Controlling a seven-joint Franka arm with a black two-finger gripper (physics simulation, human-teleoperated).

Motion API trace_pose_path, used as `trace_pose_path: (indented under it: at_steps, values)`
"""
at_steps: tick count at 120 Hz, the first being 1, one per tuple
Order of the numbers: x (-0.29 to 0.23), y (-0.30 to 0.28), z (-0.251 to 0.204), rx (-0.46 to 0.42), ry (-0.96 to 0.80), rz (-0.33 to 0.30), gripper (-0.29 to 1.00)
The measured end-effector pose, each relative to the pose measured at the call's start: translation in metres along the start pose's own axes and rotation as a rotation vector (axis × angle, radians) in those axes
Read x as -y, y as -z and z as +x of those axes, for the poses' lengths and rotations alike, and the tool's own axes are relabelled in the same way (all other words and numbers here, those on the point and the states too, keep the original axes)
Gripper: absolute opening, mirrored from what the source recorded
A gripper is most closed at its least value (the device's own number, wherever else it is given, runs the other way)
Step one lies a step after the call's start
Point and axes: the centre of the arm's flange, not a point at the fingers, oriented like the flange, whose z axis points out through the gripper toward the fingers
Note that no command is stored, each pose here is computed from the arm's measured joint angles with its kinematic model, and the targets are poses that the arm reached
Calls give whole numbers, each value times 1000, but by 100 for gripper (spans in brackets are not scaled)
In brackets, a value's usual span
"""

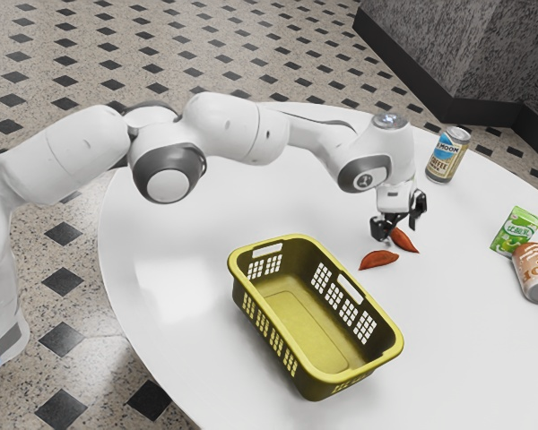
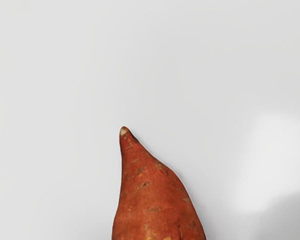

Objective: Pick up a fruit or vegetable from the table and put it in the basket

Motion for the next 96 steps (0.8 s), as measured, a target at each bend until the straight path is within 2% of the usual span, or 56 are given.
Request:
trace_pose_path:
  at_steps: [53,96]
  values:
    - [-3,-9,0,-11,11,-3,22]
    - [1,0,4,-18,12,12,18]
